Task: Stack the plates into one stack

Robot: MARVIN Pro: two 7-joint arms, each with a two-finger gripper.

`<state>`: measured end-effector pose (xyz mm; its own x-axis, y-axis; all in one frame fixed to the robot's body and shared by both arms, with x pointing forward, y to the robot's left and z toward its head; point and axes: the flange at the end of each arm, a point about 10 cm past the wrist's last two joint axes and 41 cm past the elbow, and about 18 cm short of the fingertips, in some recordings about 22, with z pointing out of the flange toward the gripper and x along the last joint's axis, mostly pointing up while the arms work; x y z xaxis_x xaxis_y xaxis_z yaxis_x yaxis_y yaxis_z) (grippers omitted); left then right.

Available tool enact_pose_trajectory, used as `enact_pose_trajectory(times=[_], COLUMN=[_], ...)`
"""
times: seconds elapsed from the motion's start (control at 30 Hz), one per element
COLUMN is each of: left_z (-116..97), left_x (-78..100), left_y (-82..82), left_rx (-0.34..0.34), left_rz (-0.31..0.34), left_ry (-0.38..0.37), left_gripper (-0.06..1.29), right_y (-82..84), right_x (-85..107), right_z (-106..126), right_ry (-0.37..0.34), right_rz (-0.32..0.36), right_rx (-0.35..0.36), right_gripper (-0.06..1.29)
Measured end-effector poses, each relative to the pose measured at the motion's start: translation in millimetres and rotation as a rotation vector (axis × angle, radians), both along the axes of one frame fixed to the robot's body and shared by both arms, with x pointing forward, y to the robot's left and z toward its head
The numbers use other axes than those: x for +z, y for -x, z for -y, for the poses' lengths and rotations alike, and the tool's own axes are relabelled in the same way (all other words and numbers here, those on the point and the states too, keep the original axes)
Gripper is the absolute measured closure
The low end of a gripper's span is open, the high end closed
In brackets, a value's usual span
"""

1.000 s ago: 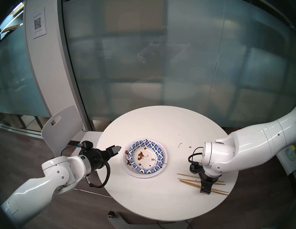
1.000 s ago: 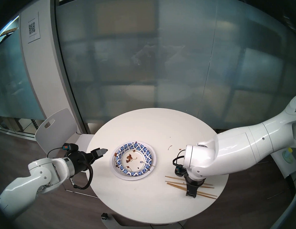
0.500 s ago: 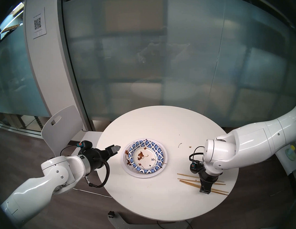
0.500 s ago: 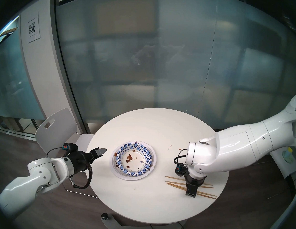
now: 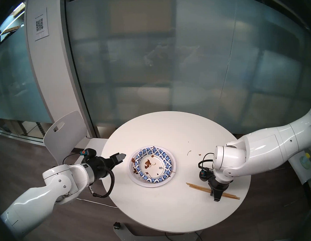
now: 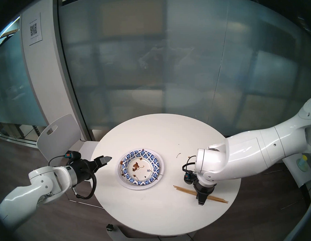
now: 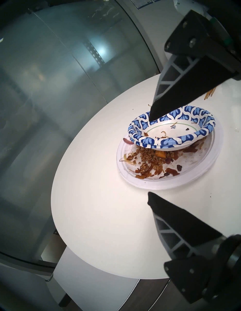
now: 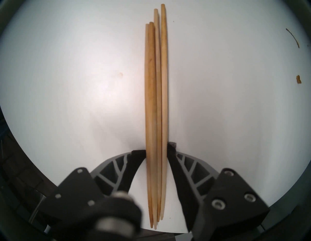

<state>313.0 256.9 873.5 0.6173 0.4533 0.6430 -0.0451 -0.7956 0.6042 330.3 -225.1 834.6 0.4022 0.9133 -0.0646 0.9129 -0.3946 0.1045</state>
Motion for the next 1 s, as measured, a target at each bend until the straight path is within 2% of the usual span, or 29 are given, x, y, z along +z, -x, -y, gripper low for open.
enact_pose_trajectory(times=[0.63,0.8,1.0], left_z=[-1,-1,-1], left_x=[0.8,1.5,1.7], left_y=[-2.2,-2.7,-3.0], left_rx=[0.002,0.002,0.002], left_rz=[0.001,0.002,0.002], left_ry=[0.004,0.005,0.006], left_gripper=[0.04,0.04,0.04], right_y=[-10.2,-13.0,-14.7], right_x=[-1.1,0.9,1.5], right_z=[-3,-5,-5], right_ry=[-0.002,-0.006,-0.011], right_rz=[-0.001,0.001,-0.006], right_rx=[-0.010,-0.012,-0.018], right_gripper=[0.90,1.12,1.15])
